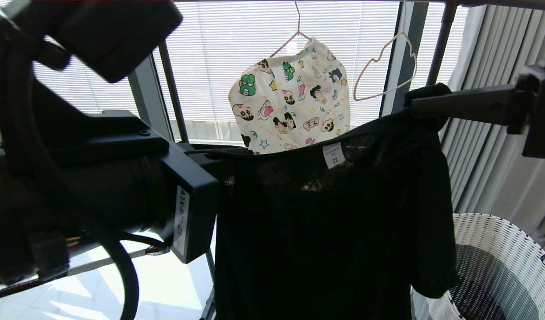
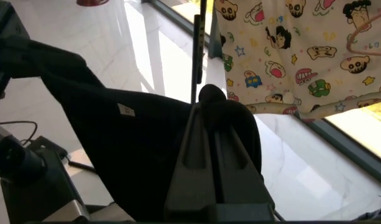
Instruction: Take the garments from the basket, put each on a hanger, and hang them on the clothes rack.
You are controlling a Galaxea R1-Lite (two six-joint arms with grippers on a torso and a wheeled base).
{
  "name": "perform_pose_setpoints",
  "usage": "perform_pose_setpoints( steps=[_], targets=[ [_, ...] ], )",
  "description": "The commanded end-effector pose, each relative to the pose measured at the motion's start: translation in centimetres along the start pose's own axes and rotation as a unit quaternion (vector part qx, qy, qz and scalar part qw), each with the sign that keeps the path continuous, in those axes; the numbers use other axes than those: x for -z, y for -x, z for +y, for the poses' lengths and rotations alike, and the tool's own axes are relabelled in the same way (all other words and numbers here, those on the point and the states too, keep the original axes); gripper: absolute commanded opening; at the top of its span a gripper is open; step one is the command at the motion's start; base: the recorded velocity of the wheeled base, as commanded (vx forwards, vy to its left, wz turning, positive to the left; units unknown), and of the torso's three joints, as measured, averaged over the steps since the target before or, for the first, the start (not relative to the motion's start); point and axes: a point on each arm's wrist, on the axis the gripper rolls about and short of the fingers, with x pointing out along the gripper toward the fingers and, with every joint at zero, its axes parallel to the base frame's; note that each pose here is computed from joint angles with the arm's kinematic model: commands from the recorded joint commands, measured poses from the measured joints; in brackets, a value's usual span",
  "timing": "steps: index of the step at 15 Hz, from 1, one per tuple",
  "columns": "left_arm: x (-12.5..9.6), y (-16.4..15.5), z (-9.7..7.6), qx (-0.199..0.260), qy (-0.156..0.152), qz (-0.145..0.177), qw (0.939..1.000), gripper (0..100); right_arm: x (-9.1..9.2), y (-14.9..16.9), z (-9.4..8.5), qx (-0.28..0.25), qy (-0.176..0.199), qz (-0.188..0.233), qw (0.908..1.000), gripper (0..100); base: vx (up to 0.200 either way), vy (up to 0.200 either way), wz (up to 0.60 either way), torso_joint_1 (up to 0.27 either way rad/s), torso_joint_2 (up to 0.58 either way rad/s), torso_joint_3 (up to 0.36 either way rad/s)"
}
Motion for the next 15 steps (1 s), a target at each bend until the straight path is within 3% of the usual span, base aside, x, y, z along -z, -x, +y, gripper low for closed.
perform_pose_setpoints(
  steps=[1,3,9,11,13,15],
  targets=[
    [0.2,0.9,-2.4,0.05,0.033,-0.001,0.9982,0,-0.1,-2.8,-0.4,-0.012,-0.003,0.017,0.9998,0,0.0,0.0,0.0,0.0,0.0,0.0],
    [0.8,0.6,-3.6,0.046,0.028,0.012,0.9985,0,-0.2,-3.3,-0.1,-0.023,-0.002,0.019,0.9996,0,0.0,0.0,0.0,0.0,0.0,0.0],
    [1.3,0.4,-3.5,0.026,0.017,0.02,0.9993,0,-0.3,-2.6,0.2,-0.023,-0.002,0.015,0.9996,0,0.0,0.0,0.0,0.0,0.0,0.0],
    [0.9,0.0,-2.6,0.001,0.013,0.018,0.9998,0,-0.4,-1.3,0.3,-0.017,-0.003,0.01,0.9998,0,0.0,0.0,0.0,0.0,0.0,0.0],
    [-0.4,-1.3,-0.1,-0.054,-0.011,0.012,0.9984,0,-0.1,2.4,0.7,-0.011,-0.008,0.027,0.9995,0,0.0,0.0,0.0,0.0,0.0,0.0],
    [-0.8,-2.0,0.9,-0.056,-0.038,0.012,0.9976,0,0.5,4.5,1.1,-0.017,-0.01,0.04,0.999,0,0.0,0.0,0.0,0.0,0.0,0.0]
  ],
)
